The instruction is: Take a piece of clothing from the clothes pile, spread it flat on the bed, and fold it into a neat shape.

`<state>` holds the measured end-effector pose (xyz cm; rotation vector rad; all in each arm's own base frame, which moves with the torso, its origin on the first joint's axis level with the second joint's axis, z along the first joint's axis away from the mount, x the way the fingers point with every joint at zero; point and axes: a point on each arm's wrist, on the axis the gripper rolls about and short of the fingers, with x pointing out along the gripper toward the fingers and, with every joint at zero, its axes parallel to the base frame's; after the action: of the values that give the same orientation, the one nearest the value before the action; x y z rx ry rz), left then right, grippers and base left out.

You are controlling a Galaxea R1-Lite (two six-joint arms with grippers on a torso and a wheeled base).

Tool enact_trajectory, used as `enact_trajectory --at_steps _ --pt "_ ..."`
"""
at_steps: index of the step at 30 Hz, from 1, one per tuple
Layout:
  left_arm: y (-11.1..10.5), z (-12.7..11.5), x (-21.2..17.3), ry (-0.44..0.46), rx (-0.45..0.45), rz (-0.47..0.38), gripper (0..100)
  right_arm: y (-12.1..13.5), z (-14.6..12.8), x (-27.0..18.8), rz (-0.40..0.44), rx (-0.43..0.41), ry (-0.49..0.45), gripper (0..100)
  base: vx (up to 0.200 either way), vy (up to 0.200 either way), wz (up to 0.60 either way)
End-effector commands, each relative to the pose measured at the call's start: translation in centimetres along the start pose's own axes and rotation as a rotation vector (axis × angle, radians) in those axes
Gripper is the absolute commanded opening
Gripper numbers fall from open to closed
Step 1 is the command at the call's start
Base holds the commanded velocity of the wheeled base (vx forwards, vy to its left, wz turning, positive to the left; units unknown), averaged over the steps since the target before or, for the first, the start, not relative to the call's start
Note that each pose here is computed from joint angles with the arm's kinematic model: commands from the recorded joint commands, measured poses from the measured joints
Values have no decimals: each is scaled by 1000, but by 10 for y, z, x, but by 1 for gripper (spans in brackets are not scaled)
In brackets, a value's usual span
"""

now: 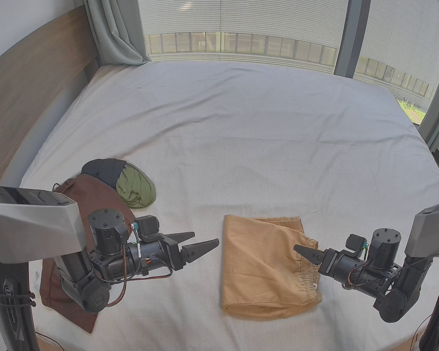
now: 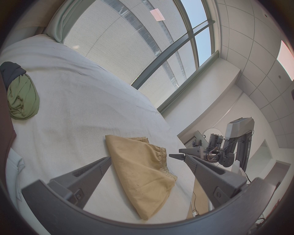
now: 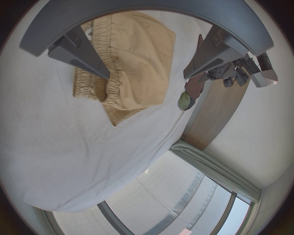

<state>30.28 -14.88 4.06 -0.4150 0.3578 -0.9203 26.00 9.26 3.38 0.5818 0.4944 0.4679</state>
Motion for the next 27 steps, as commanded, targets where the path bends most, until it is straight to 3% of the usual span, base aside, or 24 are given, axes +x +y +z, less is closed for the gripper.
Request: enact_trajectory --at_steps 1,15,27 --pt "0 1 -1 -2 4 2 100 -21 -8 11 -57 28 32 100 0 0 0" --pt "1 1 -1 -2 7 3 100 -62 -15 23 -167 76 41 100 0 0 0" --pt "2 -1 0 3 5 4 100 -56 -12 21 -160 68 29 100 0 0 0"
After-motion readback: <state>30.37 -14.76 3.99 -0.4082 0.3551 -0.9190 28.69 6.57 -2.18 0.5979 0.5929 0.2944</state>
